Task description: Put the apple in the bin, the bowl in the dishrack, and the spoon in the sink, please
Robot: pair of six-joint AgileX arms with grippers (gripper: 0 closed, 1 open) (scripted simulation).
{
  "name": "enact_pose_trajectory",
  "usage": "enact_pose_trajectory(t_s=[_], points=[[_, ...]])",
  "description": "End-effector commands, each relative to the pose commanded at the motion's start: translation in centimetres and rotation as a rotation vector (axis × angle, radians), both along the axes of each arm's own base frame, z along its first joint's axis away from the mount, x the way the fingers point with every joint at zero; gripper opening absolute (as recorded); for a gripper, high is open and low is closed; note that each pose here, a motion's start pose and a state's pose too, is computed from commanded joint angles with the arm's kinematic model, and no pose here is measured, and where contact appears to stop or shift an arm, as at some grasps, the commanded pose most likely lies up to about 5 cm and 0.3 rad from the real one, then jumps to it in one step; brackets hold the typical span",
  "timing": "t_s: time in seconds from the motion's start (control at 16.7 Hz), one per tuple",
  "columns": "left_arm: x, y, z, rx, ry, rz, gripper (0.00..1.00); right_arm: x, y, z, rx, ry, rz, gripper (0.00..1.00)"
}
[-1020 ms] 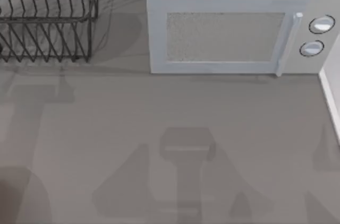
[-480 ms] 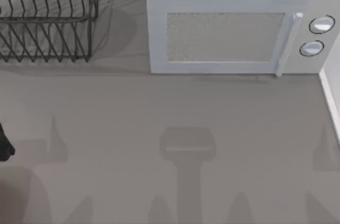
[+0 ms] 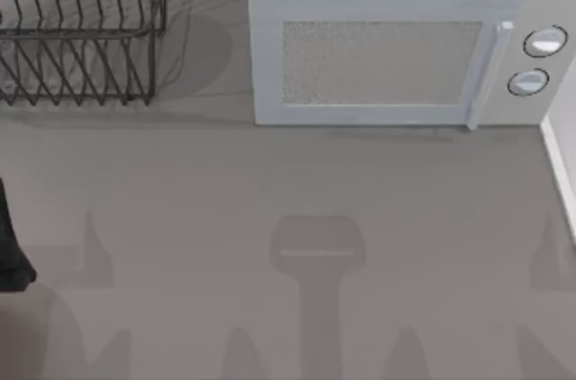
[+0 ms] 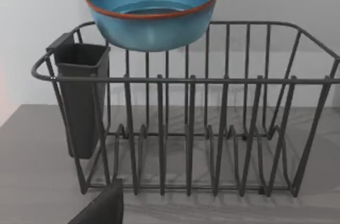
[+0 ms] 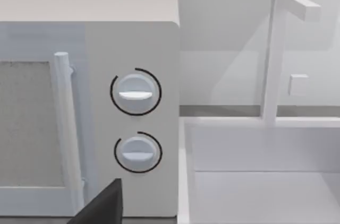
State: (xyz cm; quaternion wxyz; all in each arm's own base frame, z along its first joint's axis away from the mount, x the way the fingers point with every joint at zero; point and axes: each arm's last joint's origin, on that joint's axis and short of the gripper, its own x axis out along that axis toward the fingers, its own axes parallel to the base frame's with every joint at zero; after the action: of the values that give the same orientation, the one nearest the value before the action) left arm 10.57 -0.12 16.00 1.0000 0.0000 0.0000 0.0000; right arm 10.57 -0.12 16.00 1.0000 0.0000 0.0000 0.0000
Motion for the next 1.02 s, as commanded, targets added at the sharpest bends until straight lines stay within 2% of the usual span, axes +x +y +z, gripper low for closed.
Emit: enact_pose_trajectory(t_s=[0.24, 0.42, 0.66, 0.84, 1.02], points=[[0.0, 0.0, 0.0, 0.000, 0.000, 0.000, 1.00, 0.1, -0.1, 0.8, -0.031, 0.074, -0.008, 1.00], [0.0, 0.0, 0.0, 0.000, 0.000, 0.000, 1.00, 0.6, -0.3, 2.1, -0.092, 0.256, -0.014, 1.00], [0.0, 0.0, 0.0, 0.000, 0.000, 0.000, 1.00, 2.9, -0.8, 3.2, -0.180, 0.664, 0.011, 1.00], [0.0, 0.0, 0.0, 0.000, 0.000, 0.000, 1.00, 5.2, -1.4, 3.3, -0.224, 1.002, 0.067, 1.00], [0.0, 0.0, 0.0, 0.000, 0.000, 0.000, 1.00, 7.5, -2.1, 3.4, -0.247, 1.264, 0.137, 1.00]])
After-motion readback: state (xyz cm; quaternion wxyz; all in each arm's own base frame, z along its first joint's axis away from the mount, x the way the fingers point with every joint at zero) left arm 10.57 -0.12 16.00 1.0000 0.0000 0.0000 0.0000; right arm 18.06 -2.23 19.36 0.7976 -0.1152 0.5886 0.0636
